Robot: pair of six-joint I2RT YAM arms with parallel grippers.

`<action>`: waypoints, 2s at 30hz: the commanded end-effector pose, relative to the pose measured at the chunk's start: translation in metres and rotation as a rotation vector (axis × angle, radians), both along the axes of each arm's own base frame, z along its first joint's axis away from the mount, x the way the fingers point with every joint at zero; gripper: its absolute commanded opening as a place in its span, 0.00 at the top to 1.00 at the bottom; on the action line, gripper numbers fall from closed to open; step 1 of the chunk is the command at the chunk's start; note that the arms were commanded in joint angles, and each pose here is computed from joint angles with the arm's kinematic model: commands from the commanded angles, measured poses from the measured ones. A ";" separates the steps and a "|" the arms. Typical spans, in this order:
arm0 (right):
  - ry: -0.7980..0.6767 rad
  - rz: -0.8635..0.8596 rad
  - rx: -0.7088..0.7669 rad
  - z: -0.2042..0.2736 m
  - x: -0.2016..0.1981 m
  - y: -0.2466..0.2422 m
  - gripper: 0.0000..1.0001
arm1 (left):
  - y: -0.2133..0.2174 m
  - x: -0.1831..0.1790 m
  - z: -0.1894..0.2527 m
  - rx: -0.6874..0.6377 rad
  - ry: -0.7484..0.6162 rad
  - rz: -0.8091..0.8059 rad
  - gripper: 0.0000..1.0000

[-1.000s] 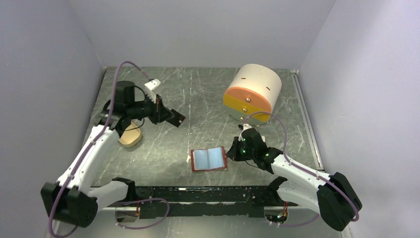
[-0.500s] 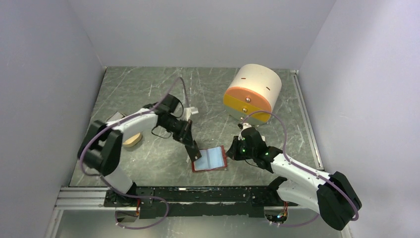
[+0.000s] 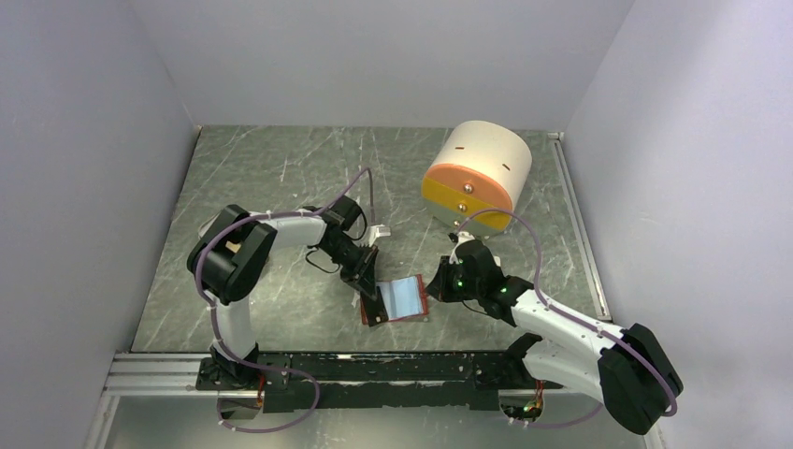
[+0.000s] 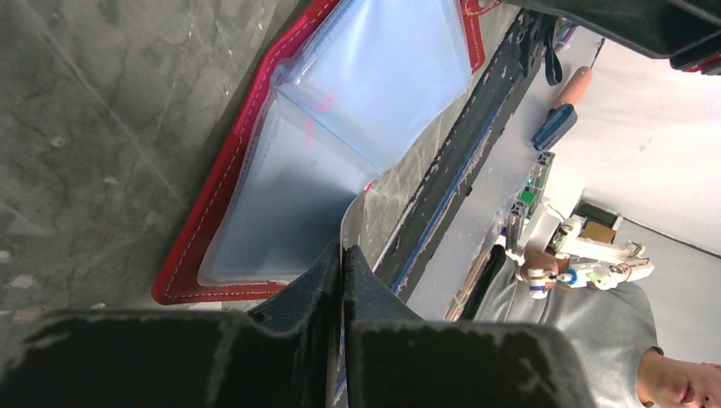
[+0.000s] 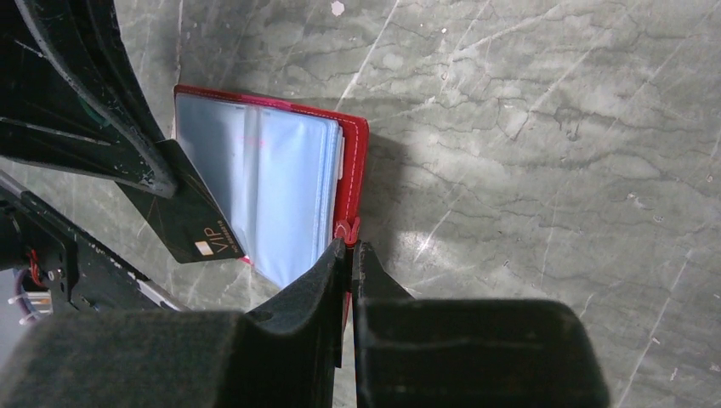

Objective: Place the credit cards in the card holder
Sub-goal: Insert the credit card into the card holder.

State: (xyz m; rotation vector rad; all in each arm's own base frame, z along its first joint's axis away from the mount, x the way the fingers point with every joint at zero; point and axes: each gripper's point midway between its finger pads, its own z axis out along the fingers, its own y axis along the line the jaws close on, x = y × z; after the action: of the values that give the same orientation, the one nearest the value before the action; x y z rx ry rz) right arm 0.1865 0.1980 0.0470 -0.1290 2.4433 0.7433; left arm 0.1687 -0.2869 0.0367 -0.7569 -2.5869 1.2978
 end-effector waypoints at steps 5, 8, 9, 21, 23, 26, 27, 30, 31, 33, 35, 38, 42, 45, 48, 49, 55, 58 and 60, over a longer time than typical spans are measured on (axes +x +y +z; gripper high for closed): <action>-0.023 0.006 0.039 0.005 0.005 0.005 0.96 | -0.017 0.015 0.002 -0.061 -0.027 -0.001 0.91; -0.022 0.007 0.037 0.005 0.005 0.005 0.96 | -0.015 0.011 0.011 -0.068 -0.020 -0.016 0.91; -0.022 0.007 0.038 0.005 0.005 0.005 0.96 | -0.014 0.009 0.014 -0.070 -0.019 -0.024 0.91; -0.019 0.010 0.022 0.005 0.006 0.004 0.95 | -0.022 0.007 0.036 -0.158 -0.010 -0.085 0.91; -0.024 0.009 0.017 0.007 0.006 0.003 0.95 | -0.020 0.012 0.028 -0.121 -0.016 -0.081 0.91; -0.027 0.005 0.017 0.008 0.007 0.003 0.95 | -0.017 0.015 0.016 -0.067 -0.012 -0.081 0.91; -0.027 0.006 0.020 0.008 0.007 0.003 0.95 | -0.016 0.017 0.013 -0.055 -0.010 -0.078 0.91; -0.025 0.007 0.024 0.008 0.007 0.004 0.95 | -0.016 0.018 0.004 -0.030 -0.001 -0.076 0.91; -0.025 0.008 0.025 0.008 0.007 0.005 0.95 | -0.015 0.019 0.001 -0.026 0.002 -0.076 0.91; -0.023 0.008 0.028 0.007 0.007 0.005 0.95 | -0.015 0.022 -0.002 -0.029 0.002 -0.067 0.91; -0.023 0.008 0.030 0.007 0.007 0.005 0.95 | -0.016 0.024 -0.003 -0.036 0.007 -0.053 0.91; -0.018 0.008 0.026 0.004 0.005 0.004 0.95 | -0.014 0.028 -0.003 -0.048 0.009 -0.026 0.91; -0.011 0.012 0.033 0.003 0.004 0.005 0.95 | -0.015 0.027 -0.001 -0.083 0.030 -0.001 0.91; -0.012 0.018 0.039 0.003 0.004 0.007 0.95 | -0.018 0.027 0.001 -0.107 0.039 0.002 0.91; -0.013 0.020 0.036 0.004 0.005 0.008 0.95 | -0.018 0.028 -0.001 -0.106 0.043 0.004 0.91; -0.014 0.023 0.034 0.004 0.005 0.008 0.95 | -0.019 0.028 0.001 -0.117 0.044 0.003 0.91; -0.005 0.022 0.017 0.000 0.005 0.006 0.95 | -0.025 0.030 0.014 -0.172 0.043 0.005 0.91; -0.003 0.017 0.017 -0.002 0.004 0.005 0.95 | -0.022 0.028 0.007 -0.144 0.049 0.006 0.91; -0.001 0.016 0.017 -0.003 0.004 0.005 0.95 | -0.021 0.028 0.003 -0.141 0.053 0.010 0.91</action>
State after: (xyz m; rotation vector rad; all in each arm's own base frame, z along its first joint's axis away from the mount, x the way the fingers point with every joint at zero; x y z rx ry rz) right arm 0.1875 0.2028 0.0430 -0.1439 2.4509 0.7628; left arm 0.1938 -0.3065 0.0375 -0.7013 -2.4896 1.4446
